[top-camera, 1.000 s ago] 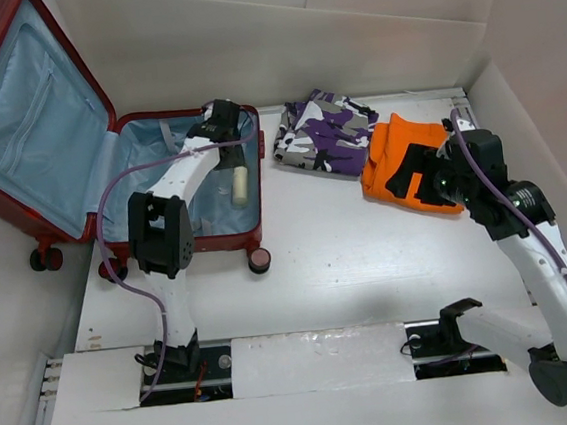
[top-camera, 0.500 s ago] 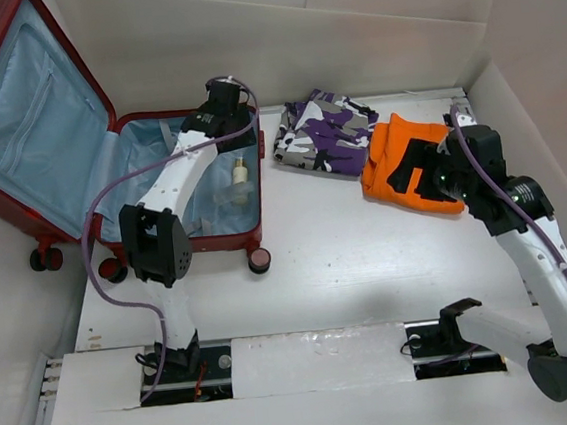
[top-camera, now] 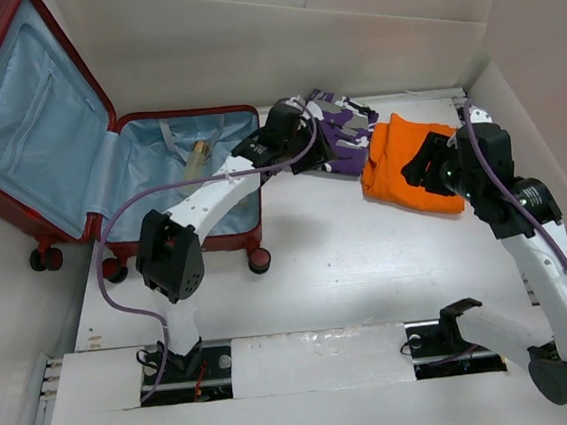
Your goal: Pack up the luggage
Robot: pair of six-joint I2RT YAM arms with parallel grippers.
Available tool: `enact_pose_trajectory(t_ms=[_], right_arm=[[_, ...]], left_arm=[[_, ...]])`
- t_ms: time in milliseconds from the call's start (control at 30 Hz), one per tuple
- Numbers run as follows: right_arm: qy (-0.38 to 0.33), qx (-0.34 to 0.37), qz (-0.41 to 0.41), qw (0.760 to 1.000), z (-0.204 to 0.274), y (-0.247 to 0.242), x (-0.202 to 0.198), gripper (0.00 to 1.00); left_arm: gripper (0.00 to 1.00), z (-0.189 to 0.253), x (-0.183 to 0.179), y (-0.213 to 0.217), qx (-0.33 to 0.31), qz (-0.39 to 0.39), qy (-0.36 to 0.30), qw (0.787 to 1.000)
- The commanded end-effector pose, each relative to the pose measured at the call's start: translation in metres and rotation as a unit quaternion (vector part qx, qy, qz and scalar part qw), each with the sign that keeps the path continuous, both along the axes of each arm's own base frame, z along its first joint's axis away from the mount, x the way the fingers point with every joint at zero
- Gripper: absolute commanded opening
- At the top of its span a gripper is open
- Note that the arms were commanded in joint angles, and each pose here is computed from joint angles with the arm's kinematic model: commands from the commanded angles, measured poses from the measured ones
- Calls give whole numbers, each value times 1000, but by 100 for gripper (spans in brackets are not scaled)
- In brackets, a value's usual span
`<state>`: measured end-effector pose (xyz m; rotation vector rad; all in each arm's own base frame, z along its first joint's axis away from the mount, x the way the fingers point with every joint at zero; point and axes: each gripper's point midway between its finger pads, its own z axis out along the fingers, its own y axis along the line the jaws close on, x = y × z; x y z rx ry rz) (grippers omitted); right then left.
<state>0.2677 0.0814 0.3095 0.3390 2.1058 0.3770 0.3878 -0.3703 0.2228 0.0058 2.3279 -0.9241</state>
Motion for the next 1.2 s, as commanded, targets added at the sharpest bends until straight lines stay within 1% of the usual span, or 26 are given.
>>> enact_pose_trajectory(t_ms=[0, 33, 67, 133, 167, 200, 267, 300, 333, 367, 400, 433, 467, 533, 600, 633, 700, 733, 767, 867, 900, 933, 1000, 1067, 1100, 1167], right_arm=[[-58, 18, -20, 998, 33, -5, 0, 60], [-51, 16, -20, 998, 27, -5, 1, 66], [-48, 23, -21, 998, 27, -5, -3, 67], [-32, 22, -14, 999, 15, -3, -4, 72], [-35, 33, -11, 999, 18, 0, -6, 74], [-33, 34, -7, 999, 15, 1, -9, 75], [-27, 37, -9, 999, 10, 0, -12, 79], [-22, 37, -5, 999, 9, 1, -14, 81], [-26, 39, -5, 999, 11, 1, -16, 81], [-25, 41, -1, 999, 11, 2, -17, 82], [-25, 41, -1, 999, 11, 1, -20, 83], [-24, 43, 4, 999, 11, 3, -21, 83], [-28, 47, 9, 998, 13, 4, -23, 85], [-26, 50, 15, 998, 14, 6, -27, 86], [-31, 55, 21, 998, 17, 7, -31, 86], [-37, 59, 25, 997, 20, 8, -34, 86], [-43, 63, 30, 997, 23, 9, -38, 87], [-45, 62, 37, 996, 24, 9, -43, 87], [-45, 62, 37, 996, 24, 9, -43, 87], [-53, 60, 51, 995, 27, 9, -51, 87], [-60, 62, 51, 995, 30, 9, -54, 87], [-56, 58, 59, 995, 28, 10, -56, 87], [-61, 56, 66, 994, 30, 10, -58, 87], [-59, 58, 75, 994, 30, 13, -63, 87], [-59, 58, 75, 994, 30, 13, -63, 87], [-63, 61, 84, 993, 34, 16, -66, 87]], left_arm=[[53, -4, 25, -12, -96, 66, 40, 992], [53, -12, 30, -19, -99, 75, 45, 991], [55, -20, 38, -16, -98, 108, 54, 988], [56, -24, 47, -19, -117, 134, 67, 982], [56, -31, 47, -25, -127, 143, 77, 978], [57, -39, 53, -24, -143, 176, 96, 969], [58, -58, 56, -26, -153, 211, 113, 959], [59, -68, 60, -25, -152, 229, 121, 954], [60, -71, 64, -28, -170, 247, 142, 943], [60, -67, 70, -34, -184, 253, 147, 938], [60, -87, 71, -35, -171, 266, 168, 934], [60, -90, 78, -32, -169, 285, 165, 929], [60, -80, 88, -34, -180, 300, 160, 923], [60, -101, 90, -32, -156, 333, 175, 913], [60, -101, 97, -31, -163, 354, 178, 904], [60, -112, 97, -29, -161, 374, 194, 893], [60, -113, 102, -26, -167, 397, 199, 880], [60, -117, 103, -25, -166, 406, 202, 876], [60, -126, 102, -21, -159, 424, 212, 866], [60, -123, 102, -22, -164, 438, 210, 859], [60, -128, 104, -20, -165, 448, 210, 853], [60, -124, 106, -21, -170, 447, 208, 853], [60, -142, 102, -22, -149, 461, 217, 848], [60, -141, 102, -27, -144, 461, 213, 849], [60, -149, 96, -28, -127, 465, 214, 850], [60, -154, 94, -24, -118, 470, 214, 848]])
